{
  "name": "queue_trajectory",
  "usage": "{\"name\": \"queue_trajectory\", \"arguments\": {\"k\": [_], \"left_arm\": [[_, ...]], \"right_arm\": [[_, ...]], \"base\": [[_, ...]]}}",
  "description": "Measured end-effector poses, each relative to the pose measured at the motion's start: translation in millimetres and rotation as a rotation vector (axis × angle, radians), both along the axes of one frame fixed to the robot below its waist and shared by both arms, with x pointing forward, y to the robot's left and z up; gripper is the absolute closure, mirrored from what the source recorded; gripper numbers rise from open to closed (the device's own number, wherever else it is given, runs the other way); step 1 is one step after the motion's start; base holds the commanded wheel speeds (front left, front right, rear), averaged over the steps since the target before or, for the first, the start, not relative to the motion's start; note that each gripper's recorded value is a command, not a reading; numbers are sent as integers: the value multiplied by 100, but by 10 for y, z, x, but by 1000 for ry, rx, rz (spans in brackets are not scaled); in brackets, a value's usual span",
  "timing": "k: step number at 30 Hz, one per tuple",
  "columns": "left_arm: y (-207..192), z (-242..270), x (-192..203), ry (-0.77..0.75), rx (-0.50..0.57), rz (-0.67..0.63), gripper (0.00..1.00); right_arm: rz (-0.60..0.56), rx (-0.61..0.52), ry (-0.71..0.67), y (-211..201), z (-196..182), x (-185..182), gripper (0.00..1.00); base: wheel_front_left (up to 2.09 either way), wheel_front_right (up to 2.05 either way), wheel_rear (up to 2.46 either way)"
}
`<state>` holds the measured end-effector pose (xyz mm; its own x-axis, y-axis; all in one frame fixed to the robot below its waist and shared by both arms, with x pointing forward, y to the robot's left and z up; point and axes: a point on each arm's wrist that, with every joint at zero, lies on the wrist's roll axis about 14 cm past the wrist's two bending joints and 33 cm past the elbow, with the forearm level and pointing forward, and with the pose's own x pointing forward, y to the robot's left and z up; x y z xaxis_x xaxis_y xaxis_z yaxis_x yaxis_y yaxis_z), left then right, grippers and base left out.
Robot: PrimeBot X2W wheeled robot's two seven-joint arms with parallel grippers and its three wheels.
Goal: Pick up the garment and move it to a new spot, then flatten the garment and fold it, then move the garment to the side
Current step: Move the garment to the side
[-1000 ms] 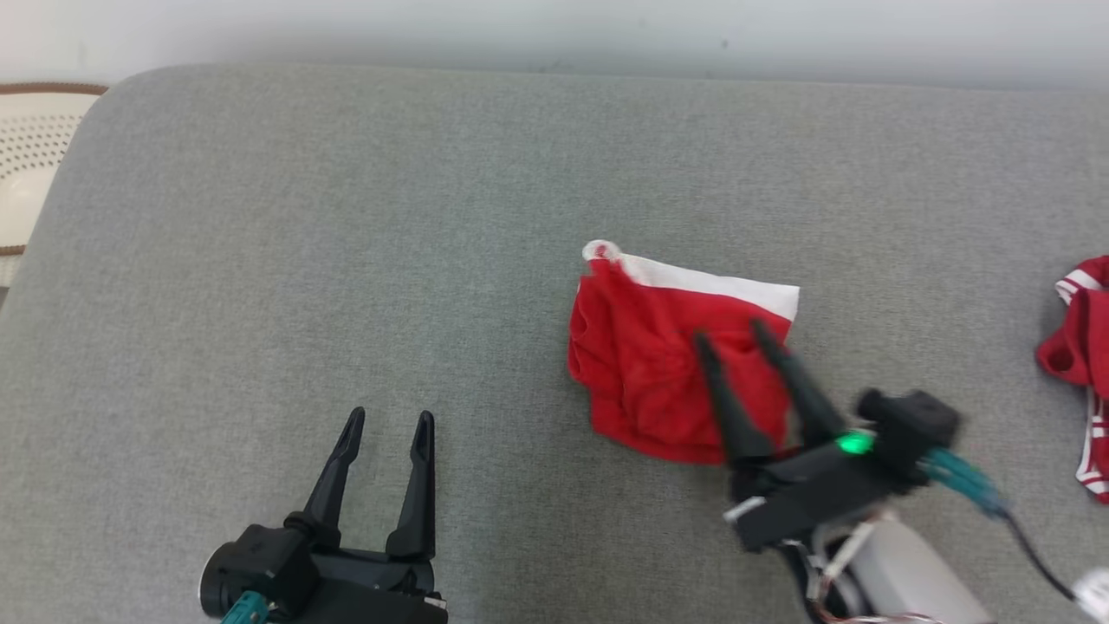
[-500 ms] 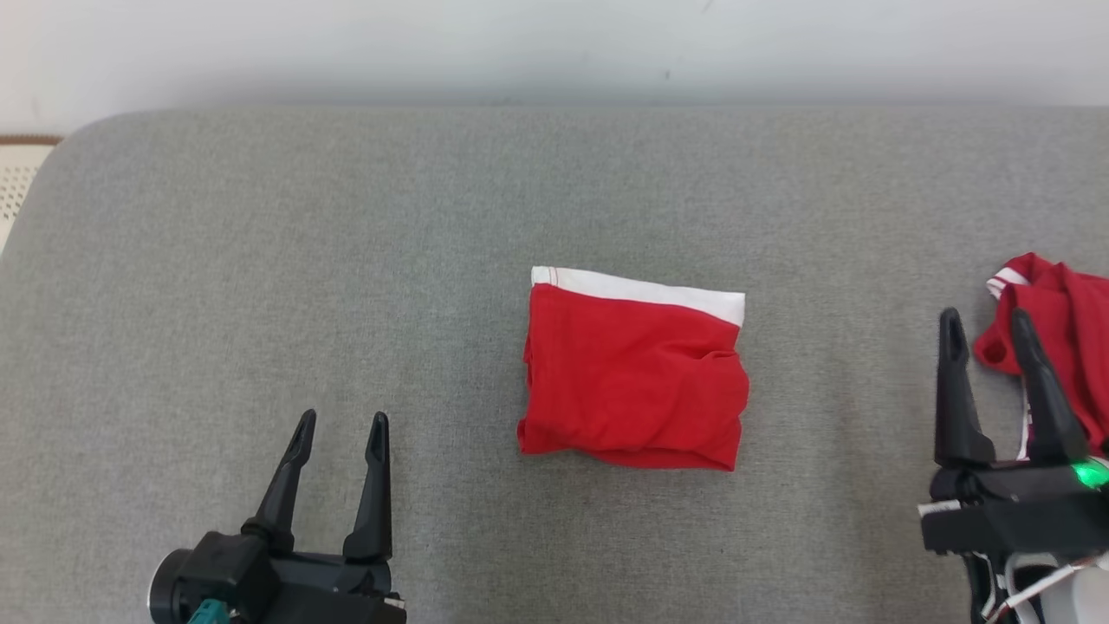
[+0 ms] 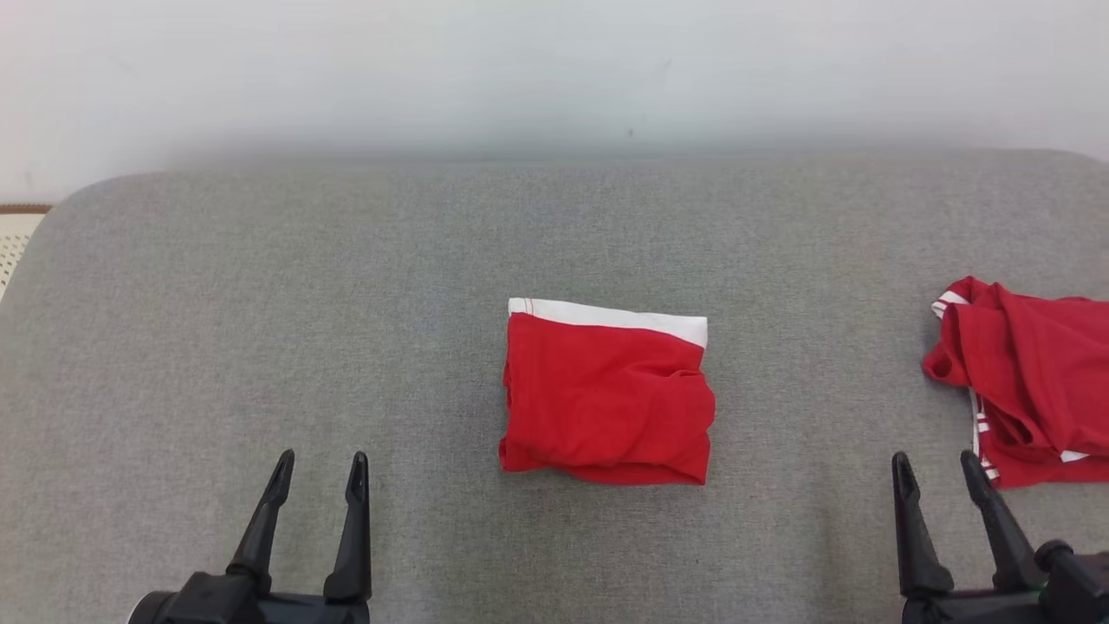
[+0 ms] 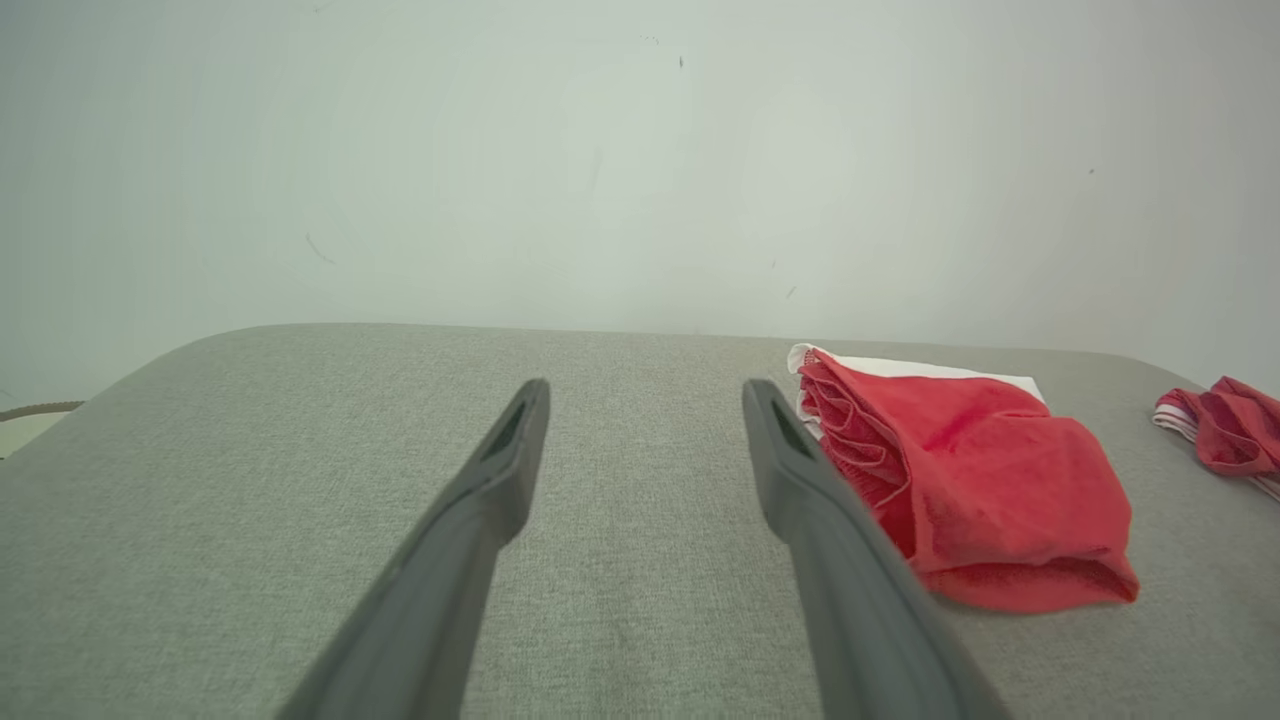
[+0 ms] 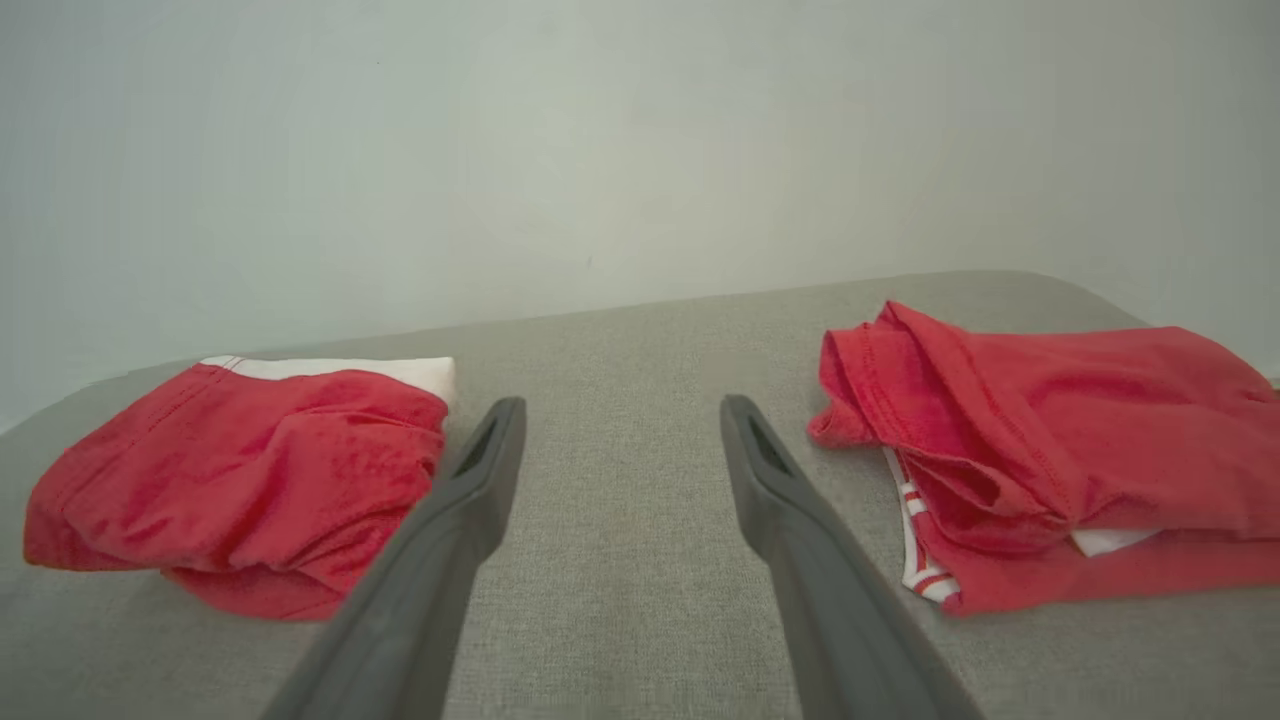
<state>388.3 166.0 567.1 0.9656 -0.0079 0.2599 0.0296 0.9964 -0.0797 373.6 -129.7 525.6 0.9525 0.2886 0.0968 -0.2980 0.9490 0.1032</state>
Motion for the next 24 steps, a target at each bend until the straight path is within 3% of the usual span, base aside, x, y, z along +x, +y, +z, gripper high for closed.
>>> {"name": "queue_trajectory", "arguments": {"k": [16,24], "left_arm": [[47,-20,-4,7,-6,15,0],[50,-30,16,10,-21,25,0]], "right_arm": [[1,15,13,19,-9,70,0],[116,40,76,406,-176,370,0]], "base": [[0,0,0],[0,0,0]]}}
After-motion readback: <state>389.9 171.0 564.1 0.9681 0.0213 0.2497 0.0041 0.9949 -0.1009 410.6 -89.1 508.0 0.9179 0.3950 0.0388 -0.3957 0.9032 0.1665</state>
